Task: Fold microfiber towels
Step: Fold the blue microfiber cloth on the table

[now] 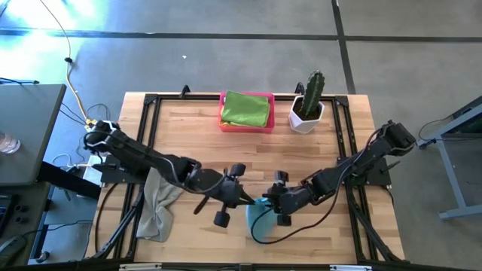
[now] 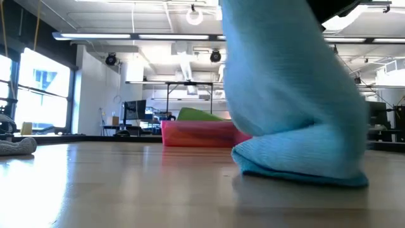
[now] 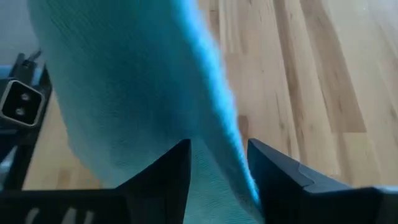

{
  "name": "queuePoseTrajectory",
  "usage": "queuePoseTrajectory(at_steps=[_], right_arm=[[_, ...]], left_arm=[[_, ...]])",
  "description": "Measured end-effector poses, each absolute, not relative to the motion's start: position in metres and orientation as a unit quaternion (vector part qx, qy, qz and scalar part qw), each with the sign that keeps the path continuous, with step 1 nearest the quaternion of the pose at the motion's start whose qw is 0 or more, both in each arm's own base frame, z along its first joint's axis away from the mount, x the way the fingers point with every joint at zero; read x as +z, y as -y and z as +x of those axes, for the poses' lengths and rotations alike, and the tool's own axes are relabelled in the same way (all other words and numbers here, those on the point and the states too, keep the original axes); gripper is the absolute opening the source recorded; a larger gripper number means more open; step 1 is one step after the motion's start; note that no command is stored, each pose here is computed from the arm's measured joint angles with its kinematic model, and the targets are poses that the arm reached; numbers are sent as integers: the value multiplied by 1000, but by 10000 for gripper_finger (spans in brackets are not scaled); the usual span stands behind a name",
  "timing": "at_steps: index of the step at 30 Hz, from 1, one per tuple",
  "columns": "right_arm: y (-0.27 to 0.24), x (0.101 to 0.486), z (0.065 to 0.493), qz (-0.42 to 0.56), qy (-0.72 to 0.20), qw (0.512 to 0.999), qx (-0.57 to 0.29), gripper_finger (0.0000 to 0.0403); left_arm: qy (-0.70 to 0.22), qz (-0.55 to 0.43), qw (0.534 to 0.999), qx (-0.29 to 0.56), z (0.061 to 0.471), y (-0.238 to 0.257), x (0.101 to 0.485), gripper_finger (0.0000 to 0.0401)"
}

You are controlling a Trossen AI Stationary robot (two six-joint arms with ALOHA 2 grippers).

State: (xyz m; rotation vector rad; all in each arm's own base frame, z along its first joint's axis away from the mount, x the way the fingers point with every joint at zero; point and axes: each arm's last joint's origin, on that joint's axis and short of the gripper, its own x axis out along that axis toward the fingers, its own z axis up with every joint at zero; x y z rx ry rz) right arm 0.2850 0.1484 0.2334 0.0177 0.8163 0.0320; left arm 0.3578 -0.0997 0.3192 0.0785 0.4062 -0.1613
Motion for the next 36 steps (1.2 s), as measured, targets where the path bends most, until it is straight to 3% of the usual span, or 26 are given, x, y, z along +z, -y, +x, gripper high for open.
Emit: queuePoseTrajectory(at_steps=[13, 30, 36], right_arm=[[-165, 205, 285, -42, -438, 898, 22, 120], [-163, 200, 280, 10, -458, 888, -40, 63], [-162, 200, 279, 27, -457, 887, -54, 11]], left_arm=[[-180, 39, 979, -81, 334, 93, 348, 0], [-172, 67, 982, -41, 329, 89, 353, 0], [-179, 67, 981, -38, 328, 89, 352, 0]])
